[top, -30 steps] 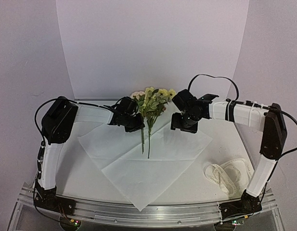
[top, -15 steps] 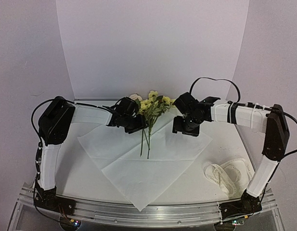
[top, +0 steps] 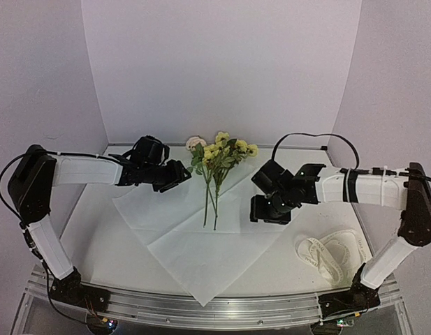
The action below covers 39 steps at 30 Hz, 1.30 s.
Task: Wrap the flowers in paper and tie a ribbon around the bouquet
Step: Pick up the bottom corner of the flattened wrapping paper from the center of the board.
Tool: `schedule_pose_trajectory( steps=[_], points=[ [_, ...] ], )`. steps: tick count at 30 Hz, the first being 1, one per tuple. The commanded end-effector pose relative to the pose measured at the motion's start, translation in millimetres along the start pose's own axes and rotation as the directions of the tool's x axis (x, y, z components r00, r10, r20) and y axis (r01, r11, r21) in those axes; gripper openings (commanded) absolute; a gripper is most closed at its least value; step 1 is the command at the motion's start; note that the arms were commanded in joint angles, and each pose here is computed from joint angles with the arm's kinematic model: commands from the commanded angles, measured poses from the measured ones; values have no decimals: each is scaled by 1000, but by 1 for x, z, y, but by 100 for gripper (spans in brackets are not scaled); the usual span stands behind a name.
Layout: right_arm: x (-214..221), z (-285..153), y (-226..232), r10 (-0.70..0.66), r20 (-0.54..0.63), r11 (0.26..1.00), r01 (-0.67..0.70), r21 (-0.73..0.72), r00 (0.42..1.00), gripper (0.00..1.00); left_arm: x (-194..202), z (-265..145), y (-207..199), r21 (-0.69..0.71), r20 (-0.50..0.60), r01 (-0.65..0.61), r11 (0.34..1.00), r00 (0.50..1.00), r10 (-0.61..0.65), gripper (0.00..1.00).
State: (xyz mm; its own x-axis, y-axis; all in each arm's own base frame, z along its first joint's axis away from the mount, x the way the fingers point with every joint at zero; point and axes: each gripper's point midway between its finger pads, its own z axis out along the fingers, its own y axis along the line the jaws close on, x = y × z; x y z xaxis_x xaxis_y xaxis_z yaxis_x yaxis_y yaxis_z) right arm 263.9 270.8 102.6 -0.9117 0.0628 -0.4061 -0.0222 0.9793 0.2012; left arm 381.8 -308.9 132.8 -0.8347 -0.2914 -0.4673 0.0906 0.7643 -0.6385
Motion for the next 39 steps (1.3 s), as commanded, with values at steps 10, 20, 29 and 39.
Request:
schedule_pose_trajectory(
  steps=[10,20,29,39],
  points=[
    [91,-18,30,309,-22,927,-306,-216,951,66,87,-78,37,49,-78,69,996,995,-65,60],
    [154,-12,77,489,-136,777,-501,-382,862,70,152,-112,32,82,-112,29,996,994,-20,59],
    [196,6,103,613,-248,627,-652,-425,751,66,163,-133,22,122,-88,-6,993,996,17,59],
    [213,25,108,660,-263,574,-698,-428,704,59,155,-145,21,130,-39,-18,991,999,23,58]
  ],
)
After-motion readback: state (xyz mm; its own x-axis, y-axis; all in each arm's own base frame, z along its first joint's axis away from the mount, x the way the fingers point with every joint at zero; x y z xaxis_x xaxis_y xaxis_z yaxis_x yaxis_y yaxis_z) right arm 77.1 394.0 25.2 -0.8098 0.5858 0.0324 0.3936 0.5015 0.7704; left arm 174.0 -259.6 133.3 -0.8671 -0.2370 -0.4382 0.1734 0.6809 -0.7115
